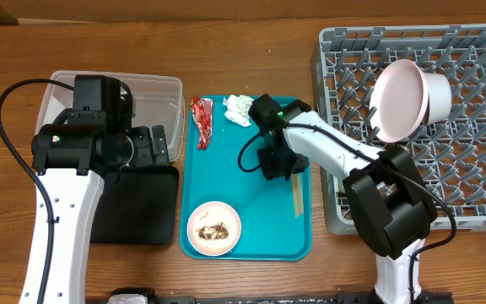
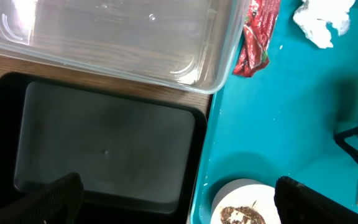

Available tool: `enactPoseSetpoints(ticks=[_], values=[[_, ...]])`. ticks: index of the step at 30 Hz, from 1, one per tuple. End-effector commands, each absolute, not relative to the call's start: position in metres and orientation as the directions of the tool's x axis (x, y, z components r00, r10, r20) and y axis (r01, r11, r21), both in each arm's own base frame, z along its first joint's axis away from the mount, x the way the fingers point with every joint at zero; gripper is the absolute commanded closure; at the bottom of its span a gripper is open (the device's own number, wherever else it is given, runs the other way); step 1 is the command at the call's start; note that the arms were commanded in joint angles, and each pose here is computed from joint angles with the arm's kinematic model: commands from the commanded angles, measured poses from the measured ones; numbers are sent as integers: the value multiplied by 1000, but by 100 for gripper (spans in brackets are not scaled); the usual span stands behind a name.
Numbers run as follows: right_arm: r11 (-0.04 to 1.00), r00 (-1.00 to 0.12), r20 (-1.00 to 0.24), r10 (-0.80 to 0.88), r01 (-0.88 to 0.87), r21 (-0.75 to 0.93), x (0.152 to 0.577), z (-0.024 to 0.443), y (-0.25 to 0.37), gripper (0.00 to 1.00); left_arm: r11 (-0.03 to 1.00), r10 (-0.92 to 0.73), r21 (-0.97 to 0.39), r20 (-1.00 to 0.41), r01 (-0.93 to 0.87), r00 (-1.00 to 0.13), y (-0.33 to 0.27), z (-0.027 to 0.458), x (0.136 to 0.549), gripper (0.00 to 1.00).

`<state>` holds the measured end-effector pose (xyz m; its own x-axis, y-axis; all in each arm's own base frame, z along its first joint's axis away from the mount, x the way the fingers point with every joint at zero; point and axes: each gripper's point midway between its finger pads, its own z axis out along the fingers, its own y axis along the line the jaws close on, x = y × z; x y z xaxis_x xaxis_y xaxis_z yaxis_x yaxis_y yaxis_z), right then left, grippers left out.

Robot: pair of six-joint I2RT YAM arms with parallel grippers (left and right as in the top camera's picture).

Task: Sort waste into correct bins and load items into the dishwasher
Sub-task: 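Reach the right gripper down to grasp the wooden chopsticks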

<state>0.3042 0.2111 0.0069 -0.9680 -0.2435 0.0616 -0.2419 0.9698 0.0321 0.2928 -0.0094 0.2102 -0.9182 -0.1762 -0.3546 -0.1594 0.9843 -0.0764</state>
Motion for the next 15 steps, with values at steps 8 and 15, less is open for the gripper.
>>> enactPoseSetpoints(ticks=[8,15], values=[[968,-962,105,-251,-249,35,295,4,207,68,986,-164,-60,-362,-153,-917,-6,212,296,0],[966,-969,-25,-245,-247,78,314,53,215,53,986,-164,-59,-362,-153,-917,-6,212,296,0]])
